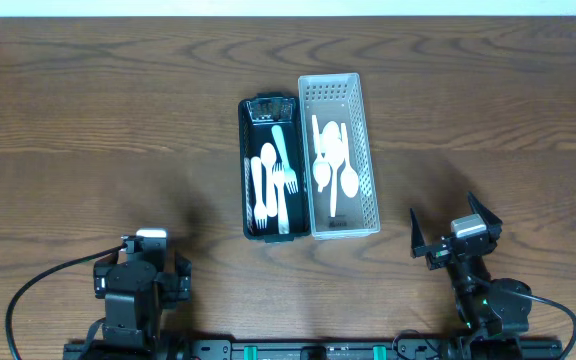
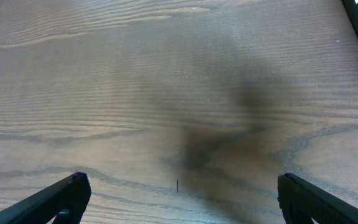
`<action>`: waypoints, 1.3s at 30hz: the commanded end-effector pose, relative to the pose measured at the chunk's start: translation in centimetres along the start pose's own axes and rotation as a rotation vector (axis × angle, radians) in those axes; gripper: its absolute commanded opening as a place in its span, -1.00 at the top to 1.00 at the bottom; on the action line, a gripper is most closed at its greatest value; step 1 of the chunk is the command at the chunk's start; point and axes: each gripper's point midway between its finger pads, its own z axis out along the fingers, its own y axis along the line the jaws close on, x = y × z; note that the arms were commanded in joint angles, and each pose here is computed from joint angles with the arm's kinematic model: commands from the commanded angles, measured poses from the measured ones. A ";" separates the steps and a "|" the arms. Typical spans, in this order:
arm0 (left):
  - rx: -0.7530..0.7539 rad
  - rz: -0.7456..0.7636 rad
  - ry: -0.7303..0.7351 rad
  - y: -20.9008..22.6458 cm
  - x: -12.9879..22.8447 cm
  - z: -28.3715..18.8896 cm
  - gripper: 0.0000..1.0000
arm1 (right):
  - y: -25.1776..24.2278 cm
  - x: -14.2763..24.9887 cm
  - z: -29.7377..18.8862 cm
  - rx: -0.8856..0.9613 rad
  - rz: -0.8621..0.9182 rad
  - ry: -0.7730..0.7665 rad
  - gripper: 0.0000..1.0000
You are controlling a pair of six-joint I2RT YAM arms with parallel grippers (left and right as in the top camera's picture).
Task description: Pack container
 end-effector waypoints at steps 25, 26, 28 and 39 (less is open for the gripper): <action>-0.013 0.018 0.009 0.4 1.8 -1.0 -0.96 | -0.2 0.1 0.0 0.012 0.015 0.000 -0.99; -0.014 0.015 -0.001 0.5 1.7 -1.1 -0.96 | -0.2 0.1 0.0 0.012 0.015 0.000 -0.98; -0.015 0.010 -0.016 0.5 1.6 -1.2 -0.96 | -0.2 0.1 0.0 0.012 0.015 0.000 -0.98; 0.077 -0.151 -0.640 -0.5 -10.4 -3.3 -0.96 | -0.2 0.1 0.0 0.012 0.015 0.000 -0.99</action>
